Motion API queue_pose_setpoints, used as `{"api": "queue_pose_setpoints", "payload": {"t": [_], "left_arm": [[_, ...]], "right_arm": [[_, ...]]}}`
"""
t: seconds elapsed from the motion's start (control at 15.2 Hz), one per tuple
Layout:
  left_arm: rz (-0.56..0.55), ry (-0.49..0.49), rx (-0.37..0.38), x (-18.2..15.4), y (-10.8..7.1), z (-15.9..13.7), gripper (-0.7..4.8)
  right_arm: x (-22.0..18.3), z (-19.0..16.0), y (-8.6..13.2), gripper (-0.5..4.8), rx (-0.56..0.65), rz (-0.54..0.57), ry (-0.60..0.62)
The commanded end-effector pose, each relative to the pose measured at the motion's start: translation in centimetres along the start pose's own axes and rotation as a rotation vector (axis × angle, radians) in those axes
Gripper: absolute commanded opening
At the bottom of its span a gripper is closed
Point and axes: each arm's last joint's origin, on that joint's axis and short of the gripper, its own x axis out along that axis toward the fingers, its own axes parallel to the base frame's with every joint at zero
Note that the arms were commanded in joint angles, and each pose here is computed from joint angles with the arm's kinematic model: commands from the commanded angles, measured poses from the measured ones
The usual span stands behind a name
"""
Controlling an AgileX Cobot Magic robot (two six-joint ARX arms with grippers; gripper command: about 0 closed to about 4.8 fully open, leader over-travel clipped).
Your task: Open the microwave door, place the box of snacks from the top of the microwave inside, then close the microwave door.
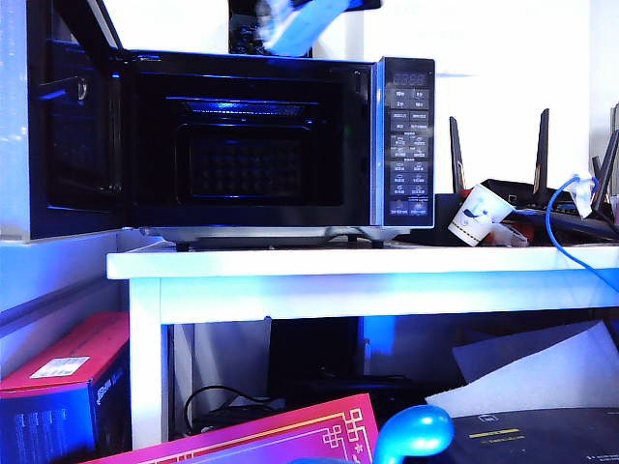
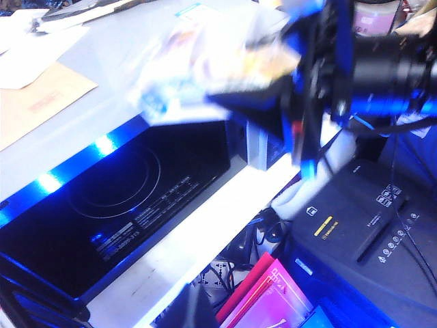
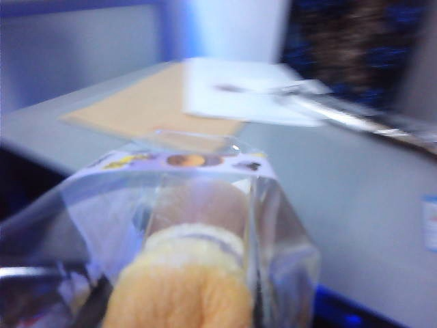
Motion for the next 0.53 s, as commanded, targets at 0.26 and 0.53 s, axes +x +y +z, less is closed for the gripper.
{"api": "queue_pose_setpoints", "payload": {"t": [0.26, 0.53], "left_arm": [[0.006, -0.013, 0.027, -0.3, 0.0, 0.1, -0.06], [0.006, -0.014, 0.027, -0.3, 0.0, 0.2, -0.06]], "right_arm": [[0.4, -2.2, 0.6, 2.11, 0.005, 0.136, 0.028], [-0.4, -0.9, 0.6, 2.11, -0.01, 0.129, -0.031]]}}
